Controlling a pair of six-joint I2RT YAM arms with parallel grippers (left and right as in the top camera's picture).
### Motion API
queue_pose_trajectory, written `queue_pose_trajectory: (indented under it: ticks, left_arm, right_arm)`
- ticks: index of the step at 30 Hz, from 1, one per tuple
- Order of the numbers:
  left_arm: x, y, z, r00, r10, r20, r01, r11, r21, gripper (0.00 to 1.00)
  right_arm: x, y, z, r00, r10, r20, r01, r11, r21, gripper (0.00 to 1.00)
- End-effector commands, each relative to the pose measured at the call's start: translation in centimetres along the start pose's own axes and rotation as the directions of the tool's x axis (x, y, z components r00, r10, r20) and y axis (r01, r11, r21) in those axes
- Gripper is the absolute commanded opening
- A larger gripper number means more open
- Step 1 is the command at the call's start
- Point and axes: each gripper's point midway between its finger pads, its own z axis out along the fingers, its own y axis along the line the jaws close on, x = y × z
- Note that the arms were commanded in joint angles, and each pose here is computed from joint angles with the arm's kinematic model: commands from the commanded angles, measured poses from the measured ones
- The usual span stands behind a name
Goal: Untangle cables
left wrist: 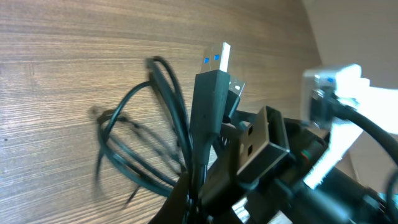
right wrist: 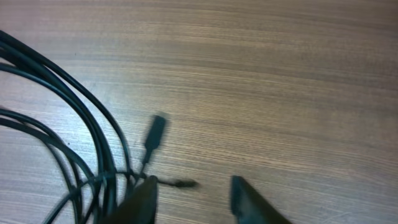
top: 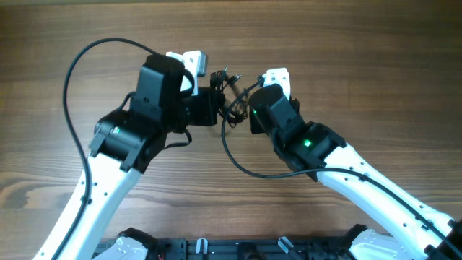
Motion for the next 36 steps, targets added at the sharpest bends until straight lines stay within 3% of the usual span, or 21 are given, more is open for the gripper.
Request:
queue_pose_trajectory:
  ticks: [1,3,6,8,10,15,18,21,24,29,36]
  left_arm:
    - [0.0,-0.8,-1.5,0.998,0.054,0.028,-0.055,0.998,0.020,0.05]
    - [-0.2,0.2,-1.5,0.996,0.077,0.039,-0.076,0.997,-0.034,0.07]
    - [-1.3,4.1,-2.1,0.992,0.058,0.110,-0.028,0.966,-0.257,0.10]
    - [-1.9,8.3,-3.9,0.975,-0.031,0.220,0.133,0.876,-0.464,0.09]
    - [-1.8,9.7,-4.8,0.964,-0.061,0.260,0.195,0.826,-0.529,0.09]
    - [-2.4,5.5,-2.6,0.981,-0.019,0.193,0.082,0.943,-0.323,0.07]
    - [-4.1,5.3,-2.9,0.964,-0.001,0.264,0.090,0.942,-0.324,0.08]
    - [-5.6,6.9,-3.7,0.937,0.022,0.348,0.131,0.903,-0.409,0.08]
    - [-5.8,7.9,-4.0,0.932,0.035,0.361,0.146,0.875,-0.462,0.07]
    - [-5.6,8.0,-3.8,0.936,0.033,0.349,0.144,0.872,-0.468,0.08]
    - [-5.5,7.9,-3.7,0.938,0.030,0.345,0.141,0.876,-0.461,0.07]
  right_arm:
    - [-0.4,-0.6,0.2,1.000,0.000,0.014,0.000,0.999,0.033,0.51]
    - [-0.2,-0.7,0.2,1.000,-0.004,0.010,0.003,0.999,0.035,0.52]
    - [-0.1,-0.8,0.2,1.000,-0.025,0.001,0.025,0.999,0.039,0.52]
    - [-0.1,-0.7,0.2,1.000,-0.025,0.001,0.025,0.999,0.038,0.52]
    - [0.0,-0.7,0.2,1.000,-0.021,0.000,0.021,0.999,0.035,0.52]
    - [0.8,1.3,0.1,0.999,-0.024,-0.047,0.020,0.997,-0.079,0.41]
    - [2.3,5.1,-0.8,0.984,-0.152,-0.099,0.113,0.941,-0.318,0.43]
    - [3.3,8.3,-2.4,0.958,-0.277,-0.075,0.200,0.833,-0.516,0.79]
    - [2.6,8.7,-2.5,0.952,-0.305,-0.020,0.248,0.810,-0.531,0.91]
    - [0.6,13.2,-5.7,0.930,-0.322,0.176,0.344,0.596,-0.726,0.91]
    - [-0.9,13.9,-6.2,0.925,-0.290,0.244,0.373,0.576,-0.728,0.79]
